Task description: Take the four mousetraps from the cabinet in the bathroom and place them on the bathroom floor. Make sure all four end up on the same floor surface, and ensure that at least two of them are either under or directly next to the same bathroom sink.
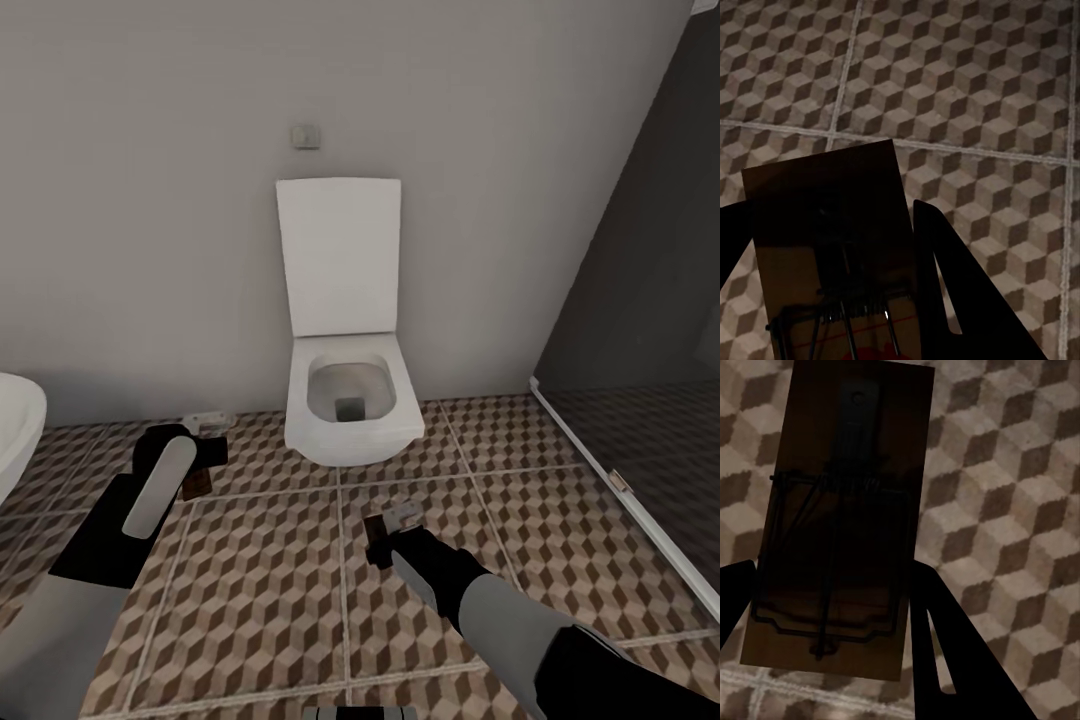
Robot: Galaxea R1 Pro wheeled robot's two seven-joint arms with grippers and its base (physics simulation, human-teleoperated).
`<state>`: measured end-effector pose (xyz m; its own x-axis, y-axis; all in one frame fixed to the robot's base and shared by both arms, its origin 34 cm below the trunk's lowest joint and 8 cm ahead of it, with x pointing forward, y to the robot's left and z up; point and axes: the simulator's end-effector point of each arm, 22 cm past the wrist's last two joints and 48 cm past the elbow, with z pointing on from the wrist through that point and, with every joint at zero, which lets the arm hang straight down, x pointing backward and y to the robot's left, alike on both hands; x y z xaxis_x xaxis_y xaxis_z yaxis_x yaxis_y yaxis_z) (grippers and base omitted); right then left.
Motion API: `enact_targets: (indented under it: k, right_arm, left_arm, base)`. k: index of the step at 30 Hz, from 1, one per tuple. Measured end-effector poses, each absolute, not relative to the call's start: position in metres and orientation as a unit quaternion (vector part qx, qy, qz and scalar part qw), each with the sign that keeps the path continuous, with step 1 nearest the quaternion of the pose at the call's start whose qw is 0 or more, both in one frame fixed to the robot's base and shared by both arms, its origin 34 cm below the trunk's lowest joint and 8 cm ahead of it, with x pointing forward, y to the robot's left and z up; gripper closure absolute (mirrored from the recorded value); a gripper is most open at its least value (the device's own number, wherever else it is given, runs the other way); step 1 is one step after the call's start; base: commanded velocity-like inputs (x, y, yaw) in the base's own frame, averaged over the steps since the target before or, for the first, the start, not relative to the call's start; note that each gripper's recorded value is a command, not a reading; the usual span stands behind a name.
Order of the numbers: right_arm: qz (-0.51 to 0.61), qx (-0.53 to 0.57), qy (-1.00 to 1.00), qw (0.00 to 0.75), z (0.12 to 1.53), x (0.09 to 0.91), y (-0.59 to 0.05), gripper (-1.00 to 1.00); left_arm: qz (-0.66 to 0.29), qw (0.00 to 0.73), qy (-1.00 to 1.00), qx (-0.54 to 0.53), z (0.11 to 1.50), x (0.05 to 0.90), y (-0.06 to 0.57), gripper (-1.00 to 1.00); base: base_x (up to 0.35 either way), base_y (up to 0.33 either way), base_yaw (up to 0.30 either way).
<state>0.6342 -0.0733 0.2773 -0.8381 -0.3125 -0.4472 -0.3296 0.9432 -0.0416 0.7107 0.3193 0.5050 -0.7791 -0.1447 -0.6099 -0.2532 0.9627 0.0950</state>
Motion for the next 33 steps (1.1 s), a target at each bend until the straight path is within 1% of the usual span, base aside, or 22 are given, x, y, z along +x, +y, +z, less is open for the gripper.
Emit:
enact_targets:
  k: [7, 16, 24, 33]
  right_arm:
    - [0.017, -0.167, 0.959, 0.228, 0.2757, 0.6328, -0.0753, 1.00]
    - [0.016, -0.168, 0.959, 0.227, 0.2748, 0.6321, -0.0761, 1.00]
    - [0.015, -0.168, 0.959, 0.227, 0.2749, 0.6321, -0.0762, 1.00]
    - [0.015, -0.168, 0.960, 0.225, 0.2738, 0.6311, -0.0769, 1.00]
  left_arm:
    - [0.086, 0.315, 0.939, -0.106, 0.5051, 0.7105, 0.3193, 1.00]
    - [0.087, 0.317, 0.939, -0.106, 0.5063, 0.7108, 0.3194, 1.00]
    - [0.088, 0.316, 0.939, -0.107, 0.5063, 0.7105, 0.3197, 1.00]
    - [0.088, 0.316, 0.939, -0.106, 0.5057, 0.7102, 0.3196, 1.00]
  base:
    - [0.145, 0.040, 0.000]
    - [0.042, 0.010, 0.000]
    - [0.133, 0.001, 0.000]
    - [0.032, 0.000, 0.000]
